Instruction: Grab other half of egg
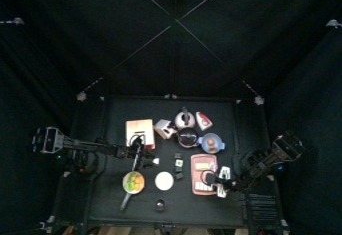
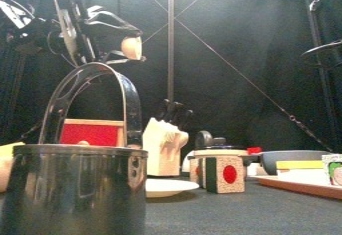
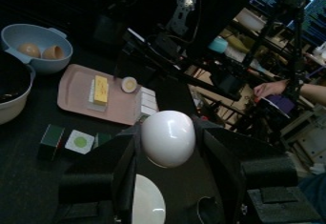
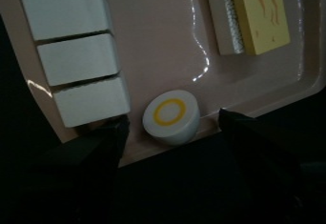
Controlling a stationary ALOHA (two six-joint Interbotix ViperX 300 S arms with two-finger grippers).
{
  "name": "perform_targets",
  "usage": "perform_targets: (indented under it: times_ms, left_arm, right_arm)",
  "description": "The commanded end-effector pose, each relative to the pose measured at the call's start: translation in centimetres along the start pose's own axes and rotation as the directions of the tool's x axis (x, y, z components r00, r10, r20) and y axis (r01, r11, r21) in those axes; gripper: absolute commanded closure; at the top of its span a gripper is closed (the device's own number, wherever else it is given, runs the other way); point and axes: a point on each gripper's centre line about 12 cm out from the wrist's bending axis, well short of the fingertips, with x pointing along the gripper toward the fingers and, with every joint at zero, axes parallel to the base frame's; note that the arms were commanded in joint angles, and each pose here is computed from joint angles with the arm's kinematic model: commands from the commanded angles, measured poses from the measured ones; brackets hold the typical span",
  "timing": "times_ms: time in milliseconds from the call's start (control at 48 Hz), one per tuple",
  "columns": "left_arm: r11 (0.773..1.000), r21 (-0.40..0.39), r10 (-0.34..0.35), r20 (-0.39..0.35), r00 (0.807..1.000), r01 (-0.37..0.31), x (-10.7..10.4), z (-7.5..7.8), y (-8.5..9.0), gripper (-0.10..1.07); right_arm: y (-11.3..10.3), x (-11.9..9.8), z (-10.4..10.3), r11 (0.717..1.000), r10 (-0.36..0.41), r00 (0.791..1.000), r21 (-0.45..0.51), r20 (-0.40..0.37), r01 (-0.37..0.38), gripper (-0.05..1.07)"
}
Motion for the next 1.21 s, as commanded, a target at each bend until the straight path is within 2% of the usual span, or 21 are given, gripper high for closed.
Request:
perform_targets:
  times_ms: [0,771,1188]
  left_arm:
    - [1.0,0.005,-0.004,0.016,1.0,0.004,0.13,0.53,-0.07,0.44]
    - [1.0,0.005,-0.003,0.015,1.0,0.003,0.13,0.52,-0.06,0.44]
    - [1.0,0.005,-0.003,0.015,1.0,0.003,0.13,0.52,-0.06,0.44]
  right_arm:
    - [0.07,-0.26,0.33,1.0,0.009,1.0,0.006,0.012,-0.009,0.0]
    - [-0.1,-0.14,0.12,1.0,0.004,1.0,0.004,0.007,-0.004,0.01]
    - [-0.22,-0.1,0.27,1.0,0.002,1.0,0.015,0.006,-0.002,0.28]
